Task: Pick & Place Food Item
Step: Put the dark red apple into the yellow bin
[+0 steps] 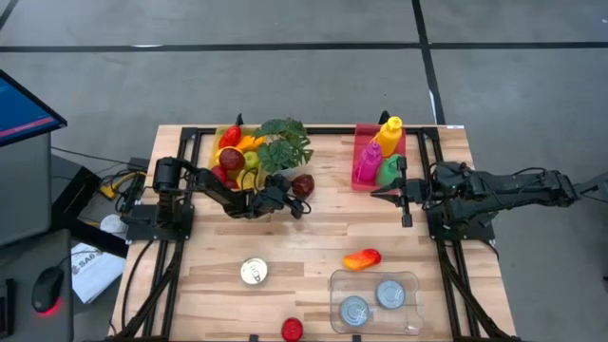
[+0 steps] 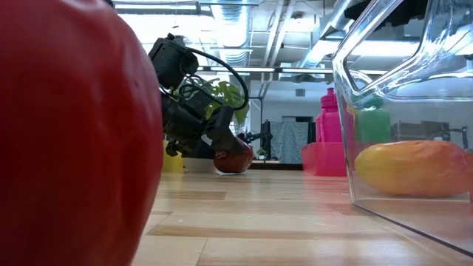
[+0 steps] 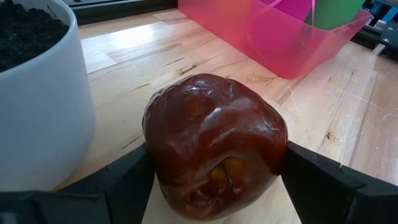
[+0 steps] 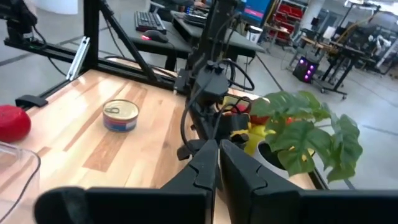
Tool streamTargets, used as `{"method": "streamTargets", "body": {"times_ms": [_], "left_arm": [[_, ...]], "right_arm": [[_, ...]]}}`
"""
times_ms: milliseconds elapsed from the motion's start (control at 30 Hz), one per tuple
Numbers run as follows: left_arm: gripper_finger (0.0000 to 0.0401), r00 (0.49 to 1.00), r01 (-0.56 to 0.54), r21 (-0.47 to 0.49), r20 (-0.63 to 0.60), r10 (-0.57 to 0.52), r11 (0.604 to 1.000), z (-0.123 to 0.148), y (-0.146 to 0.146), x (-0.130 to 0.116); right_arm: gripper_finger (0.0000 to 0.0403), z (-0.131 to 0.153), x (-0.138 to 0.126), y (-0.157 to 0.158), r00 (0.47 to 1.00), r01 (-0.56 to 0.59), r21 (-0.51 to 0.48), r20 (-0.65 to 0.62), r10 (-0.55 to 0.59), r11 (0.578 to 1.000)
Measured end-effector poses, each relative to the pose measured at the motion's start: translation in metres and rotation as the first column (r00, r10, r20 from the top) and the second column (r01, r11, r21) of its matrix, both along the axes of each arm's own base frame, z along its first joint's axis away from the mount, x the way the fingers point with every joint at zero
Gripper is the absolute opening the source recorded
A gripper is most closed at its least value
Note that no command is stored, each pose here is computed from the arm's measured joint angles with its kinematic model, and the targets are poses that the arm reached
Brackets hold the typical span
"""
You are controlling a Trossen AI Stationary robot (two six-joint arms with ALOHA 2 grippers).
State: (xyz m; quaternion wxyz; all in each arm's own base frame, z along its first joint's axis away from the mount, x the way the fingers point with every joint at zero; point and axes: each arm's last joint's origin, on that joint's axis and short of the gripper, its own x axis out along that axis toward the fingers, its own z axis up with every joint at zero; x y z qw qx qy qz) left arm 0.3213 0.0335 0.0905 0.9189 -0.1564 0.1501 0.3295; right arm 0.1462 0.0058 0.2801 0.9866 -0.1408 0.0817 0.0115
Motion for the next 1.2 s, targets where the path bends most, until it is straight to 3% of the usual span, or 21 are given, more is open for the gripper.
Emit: {"method": "streamTargets", "body": {"times_ms": [233, 400, 667, 833, 967, 1200], "left_arm": [[0.0305, 1.0, 0.0, 0.0, 0.0, 0.0, 1.0, 0.0, 0.0, 0.0], [0.0305, 1.0, 0.0, 0.0, 0.0, 0.0, 1.0, 0.0, 0.0, 0.0], [0.0305, 1.0, 0.001, 0.001, 0.014, -0.001, 1.0, 0.004, 0.0, 0.0], [0.03, 0.996, 0.004, 0.005, 0.094, -0.005, 1.0, 0.031, 0.0, -0.001], [0.0299, 0.988, 0.078, -0.016, 0.133, -0.075, 0.997, 0.061, -0.004, -0.007], [0.0298, 0.991, 0.126, -0.074, 0.06, -0.121, 0.989, 0.099, -0.025, -0.034]], "right_arm": [[0.0015, -0.001, 0.0, -0.002, 1.0, 0.004, 0.024, 0.001, -0.004, 1.0], [0.0015, -0.019, 0.002, -0.004, 1.0, 0.007, -0.014, 0.027, -0.006, 1.0], [0.0015, -0.009, -0.009, -0.014, 0.99, 0.081, 0.018, 0.115, -0.083, 0.997], [0.0015, -0.009, -0.011, -0.015, 0.989, 0.088, 0.021, 0.116, -0.089, 0.996], [0.0015, -0.01, -0.011, -0.015, 0.99, 0.088, 0.02, 0.106, -0.089, 0.996], [0.0015, -0.01, -0.011, -0.015, 0.99, 0.088, 0.02, 0.105, -0.09, 0.996]]}}
